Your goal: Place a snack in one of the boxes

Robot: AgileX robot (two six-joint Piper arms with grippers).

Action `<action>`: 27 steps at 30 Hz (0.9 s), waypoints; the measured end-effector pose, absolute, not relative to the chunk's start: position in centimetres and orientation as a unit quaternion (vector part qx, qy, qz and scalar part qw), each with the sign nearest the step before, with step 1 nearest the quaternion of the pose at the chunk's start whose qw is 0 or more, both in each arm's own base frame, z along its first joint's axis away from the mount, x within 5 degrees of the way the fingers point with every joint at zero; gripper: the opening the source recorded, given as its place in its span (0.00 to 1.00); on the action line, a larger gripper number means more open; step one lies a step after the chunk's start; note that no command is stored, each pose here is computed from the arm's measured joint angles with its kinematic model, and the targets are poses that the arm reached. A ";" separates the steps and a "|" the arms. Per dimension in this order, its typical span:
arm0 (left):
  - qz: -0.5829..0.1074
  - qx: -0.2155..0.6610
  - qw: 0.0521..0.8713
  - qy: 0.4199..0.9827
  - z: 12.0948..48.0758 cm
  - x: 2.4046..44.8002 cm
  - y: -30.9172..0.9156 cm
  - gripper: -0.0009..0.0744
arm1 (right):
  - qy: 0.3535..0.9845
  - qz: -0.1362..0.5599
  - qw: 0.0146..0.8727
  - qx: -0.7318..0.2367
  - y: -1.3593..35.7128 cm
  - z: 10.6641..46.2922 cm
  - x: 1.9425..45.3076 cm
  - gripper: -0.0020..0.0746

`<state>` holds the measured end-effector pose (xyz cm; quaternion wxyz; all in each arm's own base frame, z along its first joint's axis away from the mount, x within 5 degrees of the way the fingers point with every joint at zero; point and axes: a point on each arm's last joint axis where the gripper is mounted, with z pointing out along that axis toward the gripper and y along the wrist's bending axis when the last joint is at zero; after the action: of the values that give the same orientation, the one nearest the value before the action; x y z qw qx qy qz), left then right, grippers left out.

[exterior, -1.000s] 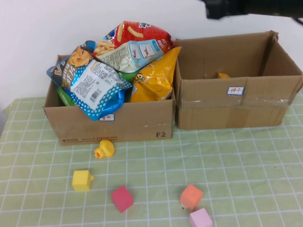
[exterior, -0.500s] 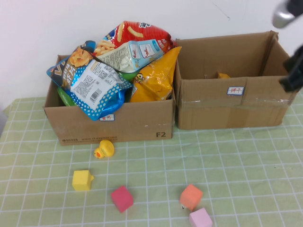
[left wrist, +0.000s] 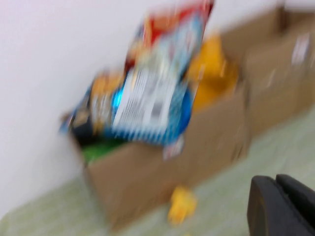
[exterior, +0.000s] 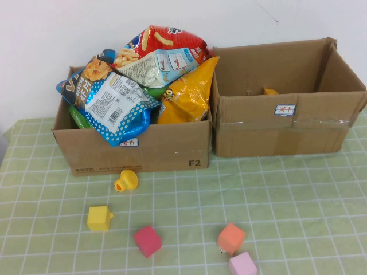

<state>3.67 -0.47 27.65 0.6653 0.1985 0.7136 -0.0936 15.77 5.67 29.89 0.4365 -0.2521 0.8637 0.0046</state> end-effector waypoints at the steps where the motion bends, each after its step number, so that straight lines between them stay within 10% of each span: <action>1: -0.111 0.190 0.675 0.704 28.0 3.6 -0.6 0.01 | 0.861 0.007 0.444 -0.247 5.4 29.7 15.0 0.04; 27: -0.069 0.227 0.672 0.701 24.9 4.9 -1.4 0.01 | 0.845 0.072 0.490 -0.201 2.6 25.9 6.6 0.03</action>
<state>4.91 -1.36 24.88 0.6723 0.2273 0.7011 -0.0688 6.65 2.64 25.85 0.4902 -0.2007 0.8451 0.0717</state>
